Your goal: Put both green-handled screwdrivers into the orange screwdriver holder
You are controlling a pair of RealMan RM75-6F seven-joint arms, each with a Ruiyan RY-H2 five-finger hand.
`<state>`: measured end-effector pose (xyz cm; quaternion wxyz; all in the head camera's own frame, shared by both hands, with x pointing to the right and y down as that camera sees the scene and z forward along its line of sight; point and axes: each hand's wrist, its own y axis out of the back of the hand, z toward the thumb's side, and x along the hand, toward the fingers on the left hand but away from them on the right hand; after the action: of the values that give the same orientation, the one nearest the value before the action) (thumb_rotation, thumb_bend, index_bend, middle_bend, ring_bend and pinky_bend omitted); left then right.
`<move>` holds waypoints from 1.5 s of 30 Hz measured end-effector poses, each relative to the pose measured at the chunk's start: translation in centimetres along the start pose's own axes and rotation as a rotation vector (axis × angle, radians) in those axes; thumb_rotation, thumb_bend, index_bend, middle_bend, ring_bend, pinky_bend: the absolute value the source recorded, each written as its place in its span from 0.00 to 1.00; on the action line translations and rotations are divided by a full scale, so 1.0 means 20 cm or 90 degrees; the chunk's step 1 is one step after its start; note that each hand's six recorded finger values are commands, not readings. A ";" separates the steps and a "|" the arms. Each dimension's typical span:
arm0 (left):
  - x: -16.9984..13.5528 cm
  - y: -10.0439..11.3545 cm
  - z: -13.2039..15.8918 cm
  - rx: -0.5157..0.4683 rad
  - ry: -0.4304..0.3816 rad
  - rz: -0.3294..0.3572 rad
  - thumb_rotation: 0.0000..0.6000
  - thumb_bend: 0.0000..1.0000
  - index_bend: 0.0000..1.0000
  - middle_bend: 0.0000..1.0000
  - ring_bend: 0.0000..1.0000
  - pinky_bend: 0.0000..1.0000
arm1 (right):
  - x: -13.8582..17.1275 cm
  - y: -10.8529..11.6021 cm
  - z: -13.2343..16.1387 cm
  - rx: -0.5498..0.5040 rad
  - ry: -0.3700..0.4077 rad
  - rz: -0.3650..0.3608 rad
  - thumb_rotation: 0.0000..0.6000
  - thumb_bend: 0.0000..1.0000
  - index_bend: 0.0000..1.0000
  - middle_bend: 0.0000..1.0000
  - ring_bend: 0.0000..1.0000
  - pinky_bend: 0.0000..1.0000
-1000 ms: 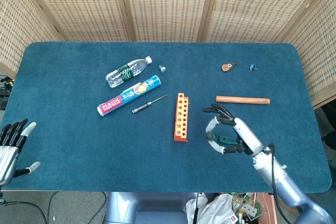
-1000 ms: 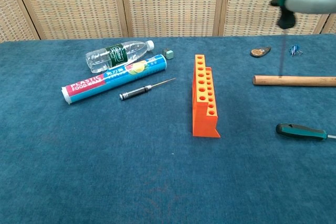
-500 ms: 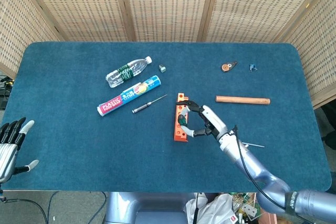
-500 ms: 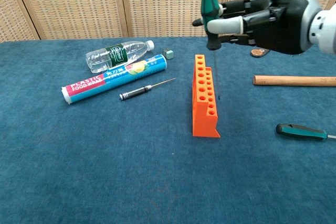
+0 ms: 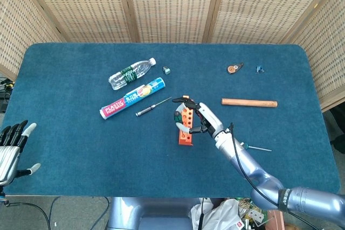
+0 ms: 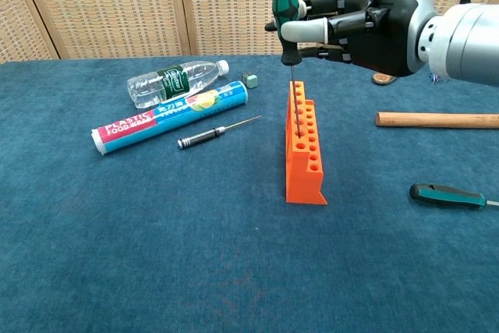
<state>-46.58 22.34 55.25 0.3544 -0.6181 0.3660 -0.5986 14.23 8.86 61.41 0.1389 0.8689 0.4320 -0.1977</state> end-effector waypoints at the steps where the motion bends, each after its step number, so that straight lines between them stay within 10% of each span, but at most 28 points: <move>1: 0.00 0.00 0.00 0.000 0.000 0.000 1.00 0.00 0.00 0.00 0.00 0.00 | 0.00 0.00 0.00 -0.003 0.001 -0.002 1.00 0.55 0.58 0.16 0.00 0.00; 30: -0.01 0.02 -0.01 -0.009 -0.002 0.003 1.00 0.00 0.00 0.00 0.00 0.00 | 0.01 -0.02 -0.07 0.006 -0.022 0.002 1.00 0.55 0.58 0.16 0.00 0.00; 45: -0.01 0.01 -0.01 -0.011 0.001 -0.002 1.00 0.00 0.00 0.00 0.00 0.00 | 0.02 -0.01 -0.20 0.013 -0.011 0.010 1.00 0.55 0.58 0.00 0.00 0.00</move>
<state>-46.82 22.33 54.94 0.3479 -0.6210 0.3704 -0.5968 15.11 10.93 64.69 0.1353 0.8719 0.4218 -0.2086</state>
